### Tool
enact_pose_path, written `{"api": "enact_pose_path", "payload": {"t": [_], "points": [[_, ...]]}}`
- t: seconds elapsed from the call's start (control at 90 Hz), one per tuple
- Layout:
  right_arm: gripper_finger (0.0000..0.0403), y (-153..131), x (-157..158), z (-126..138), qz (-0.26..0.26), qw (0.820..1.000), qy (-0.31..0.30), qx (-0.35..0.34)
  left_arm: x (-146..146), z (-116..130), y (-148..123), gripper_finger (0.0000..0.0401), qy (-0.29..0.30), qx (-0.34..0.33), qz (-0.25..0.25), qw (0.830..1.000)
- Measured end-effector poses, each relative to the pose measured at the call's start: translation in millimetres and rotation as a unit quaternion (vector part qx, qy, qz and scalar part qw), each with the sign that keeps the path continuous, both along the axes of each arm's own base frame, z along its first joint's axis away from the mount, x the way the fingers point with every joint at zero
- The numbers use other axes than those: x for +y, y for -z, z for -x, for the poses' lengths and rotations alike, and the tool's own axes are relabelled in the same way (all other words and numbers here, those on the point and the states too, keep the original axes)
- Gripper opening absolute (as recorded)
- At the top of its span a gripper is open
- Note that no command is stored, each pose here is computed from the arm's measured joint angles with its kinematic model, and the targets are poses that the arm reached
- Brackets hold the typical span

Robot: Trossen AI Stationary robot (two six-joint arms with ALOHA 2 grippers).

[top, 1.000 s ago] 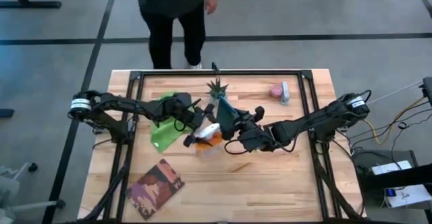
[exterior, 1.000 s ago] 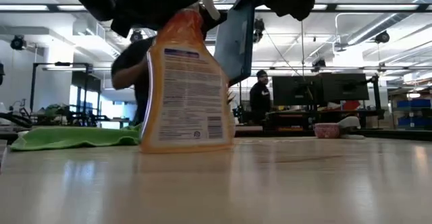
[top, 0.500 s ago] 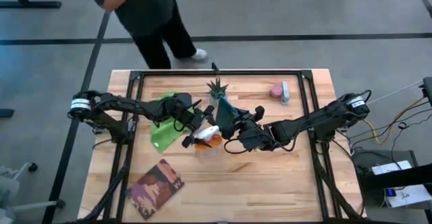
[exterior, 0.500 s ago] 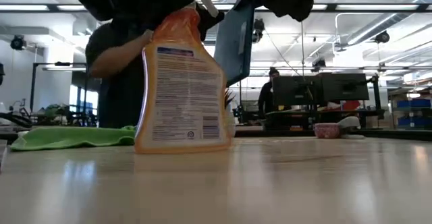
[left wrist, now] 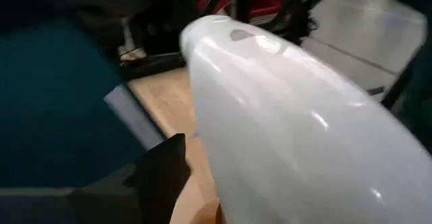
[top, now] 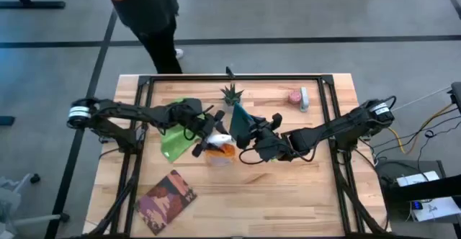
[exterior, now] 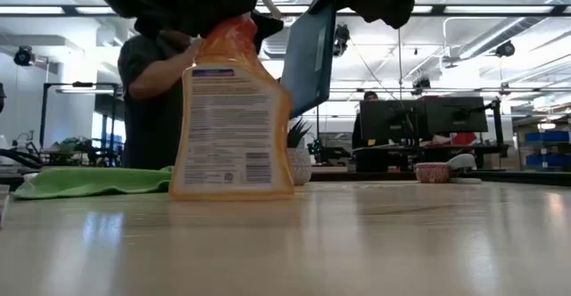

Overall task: Apply microfiber cloth
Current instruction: Spray the front and back of the tablet with the spray bottle

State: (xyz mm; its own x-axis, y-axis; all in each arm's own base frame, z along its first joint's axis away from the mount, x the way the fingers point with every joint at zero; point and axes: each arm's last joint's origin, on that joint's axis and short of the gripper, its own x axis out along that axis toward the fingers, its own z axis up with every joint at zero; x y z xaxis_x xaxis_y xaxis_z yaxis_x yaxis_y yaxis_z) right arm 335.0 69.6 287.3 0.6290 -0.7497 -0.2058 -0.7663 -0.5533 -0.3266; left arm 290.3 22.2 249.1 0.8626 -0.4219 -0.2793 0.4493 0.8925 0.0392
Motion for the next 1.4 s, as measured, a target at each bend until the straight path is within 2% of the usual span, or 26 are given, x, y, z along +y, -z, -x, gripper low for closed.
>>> {"api": "enact_pose_path", "payload": {"t": [0.122, 0.244, 0.433, 0.656, 0.844, 1.011, 1.178, 1.311, 1.4], "points": [[0.0006, -0.1, 0.0, -0.1, -0.001, 1.000, 0.001, -0.002, -0.5, 5.5, -3.6, 0.0284, -0.003, 0.008, 0.000, 1.000], [0.0006, -0.2, 0.0, -0.1, -0.002, 1.000, 0.001, -0.003, 0.6, 9.2, -5.4, 0.0300, -0.038, 0.022, -0.004, 0.999], [0.0006, -0.4, -1.5, -0.4, -0.008, 1.000, 0.006, -0.012, 1.2, 9.4, -6.5, 0.0300, -0.081, 0.043, 0.043, 0.995], [0.0006, -0.4, -1.5, -0.3, -0.008, 1.000, 0.009, -0.014, -3.0, 10.4, -2.1, 0.0268, -0.096, 0.064, 0.066, 0.991], [0.0006, -0.5, -1.6, -0.2, -0.008, 1.000, 0.010, -0.015, -12.8, 13.1, -4.7, 0.0190, -0.128, 0.070, 0.068, 0.987], [0.0006, -0.5, -1.6, -0.2, -0.010, 1.000, 0.011, -0.018, -27.3, 21.8, -9.7, 0.0125, -0.196, 0.081, 0.052, 0.976], [0.0006, -0.5, -1.6, -0.2, -0.010, 1.000, 0.011, -0.018, -44.3, 33.9, -14.6, 0.0127, -0.269, 0.093, 0.059, 0.957], [0.0006, -1.5, -1.6, -0.6, -0.010, 1.000, 0.014, -0.024, -56.6, 41.7, -15.4, 0.0159, -0.340, 0.091, 0.059, 0.934], [0.0006, -3.7, -1.4, -1.2, -0.013, 0.999, 0.014, -0.036, -65.6, 41.5, -13.4, 0.0169, -0.361, 0.081, 0.045, 0.928]]}}
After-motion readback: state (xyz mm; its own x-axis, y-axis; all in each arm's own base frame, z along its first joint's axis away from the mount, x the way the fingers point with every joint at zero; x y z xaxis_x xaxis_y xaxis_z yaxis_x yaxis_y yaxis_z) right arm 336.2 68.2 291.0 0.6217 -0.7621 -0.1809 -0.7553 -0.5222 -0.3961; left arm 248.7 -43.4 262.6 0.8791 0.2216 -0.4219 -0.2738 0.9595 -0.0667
